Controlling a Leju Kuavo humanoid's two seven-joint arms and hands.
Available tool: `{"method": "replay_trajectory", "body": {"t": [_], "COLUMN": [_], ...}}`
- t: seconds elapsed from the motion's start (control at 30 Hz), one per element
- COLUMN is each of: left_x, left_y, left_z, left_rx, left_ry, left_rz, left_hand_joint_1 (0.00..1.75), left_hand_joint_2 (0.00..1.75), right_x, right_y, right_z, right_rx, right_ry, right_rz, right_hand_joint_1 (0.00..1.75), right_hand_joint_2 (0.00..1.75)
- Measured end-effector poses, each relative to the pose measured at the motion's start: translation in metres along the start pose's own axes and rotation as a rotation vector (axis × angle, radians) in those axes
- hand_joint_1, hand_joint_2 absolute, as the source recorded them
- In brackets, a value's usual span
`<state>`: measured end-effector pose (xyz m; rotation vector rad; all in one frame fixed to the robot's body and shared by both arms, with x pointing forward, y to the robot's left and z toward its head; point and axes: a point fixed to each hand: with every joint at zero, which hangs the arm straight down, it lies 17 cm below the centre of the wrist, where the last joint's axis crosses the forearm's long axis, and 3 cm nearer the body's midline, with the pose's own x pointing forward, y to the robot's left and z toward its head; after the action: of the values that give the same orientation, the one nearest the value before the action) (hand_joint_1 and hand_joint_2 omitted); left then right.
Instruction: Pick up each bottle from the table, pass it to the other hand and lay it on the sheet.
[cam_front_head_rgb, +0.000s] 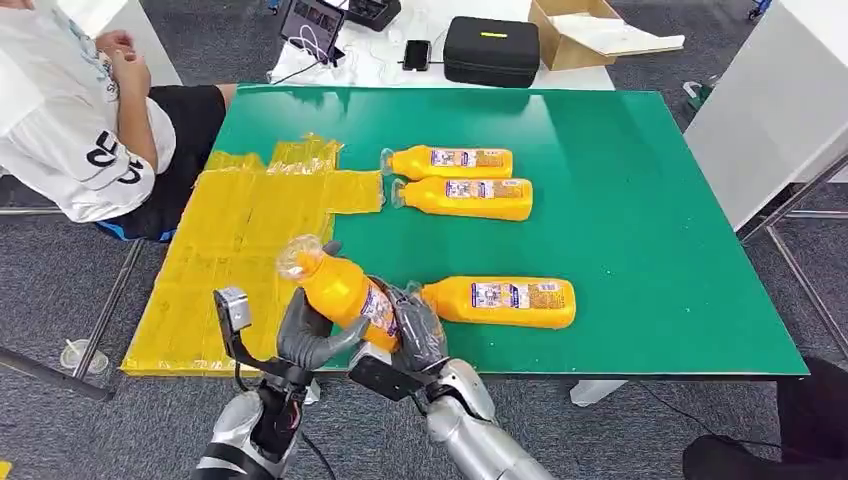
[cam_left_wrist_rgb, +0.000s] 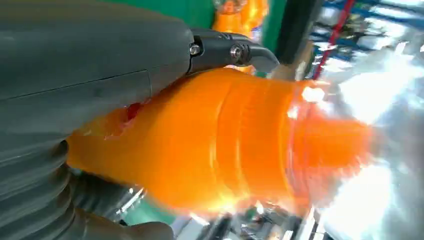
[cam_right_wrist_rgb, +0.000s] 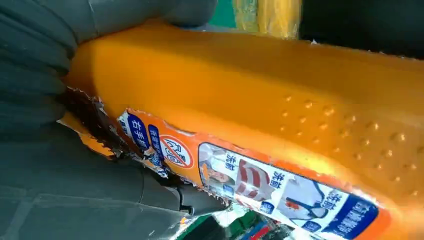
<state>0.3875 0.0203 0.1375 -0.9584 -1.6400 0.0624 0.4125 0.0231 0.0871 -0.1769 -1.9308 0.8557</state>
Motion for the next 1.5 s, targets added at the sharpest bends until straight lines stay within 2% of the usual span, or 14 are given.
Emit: {"method": "replay_trajectory", "body": {"t": [0.23,0.43,0.87,0.9,0.93,0.97,1.0,1.23,1.5], "left_x": [-0.017,-0.020,-0.007,-0.007,-0.007,-0.006,-0.005,0.014,0.015], "left_y": [0.011,0.016,0.020,0.020,0.020,0.021,0.022,0.028,0.027], "left_z": [0.006,0.010,0.011,0.011,0.012,0.012,0.012,0.014,0.015], "left_rx": [0.032,0.047,0.049,0.049,0.049,0.051,0.055,0.099,0.113], "left_ry": [0.055,0.060,0.004,0.004,0.004,0.002,-0.004,-0.072,-0.084], "left_rz": [0.035,0.073,0.176,0.176,0.176,0.180,0.192,0.276,0.216], "left_hand_joint_1": [0.00,0.00,0.00,0.10,0.73,1.55,1.75,1.75,1.75], "left_hand_joint_2": [1.75,1.75,1.75,1.75,1.75,1.75,1.75,1.75,1.75], "right_x": [0.009,0.009,0.010,0.010,0.010,0.010,0.010,0.009,0.009], "right_y": [0.012,0.018,0.022,0.022,0.022,0.023,0.023,0.026,0.029], "right_z": [0.001,0.002,0.001,0.001,0.001,0.001,0.001,0.000,-0.001], "right_rx": [0.028,0.045,0.064,0.064,0.065,0.066,0.067,0.086,0.100], "right_ry": [-0.028,-0.030,-0.032,-0.032,-0.033,-0.033,-0.033,-0.019,-0.004], "right_rz": [0.029,0.029,0.016,0.017,0.018,0.018,0.018,0.008,0.001], "right_hand_joint_1": [1.75,1.75,1.75,1.75,1.75,1.75,1.75,1.75,1.75], "right_hand_joint_2": [1.75,1.75,1.75,1.75,1.75,1.75,1.75,1.75,1.75]}}
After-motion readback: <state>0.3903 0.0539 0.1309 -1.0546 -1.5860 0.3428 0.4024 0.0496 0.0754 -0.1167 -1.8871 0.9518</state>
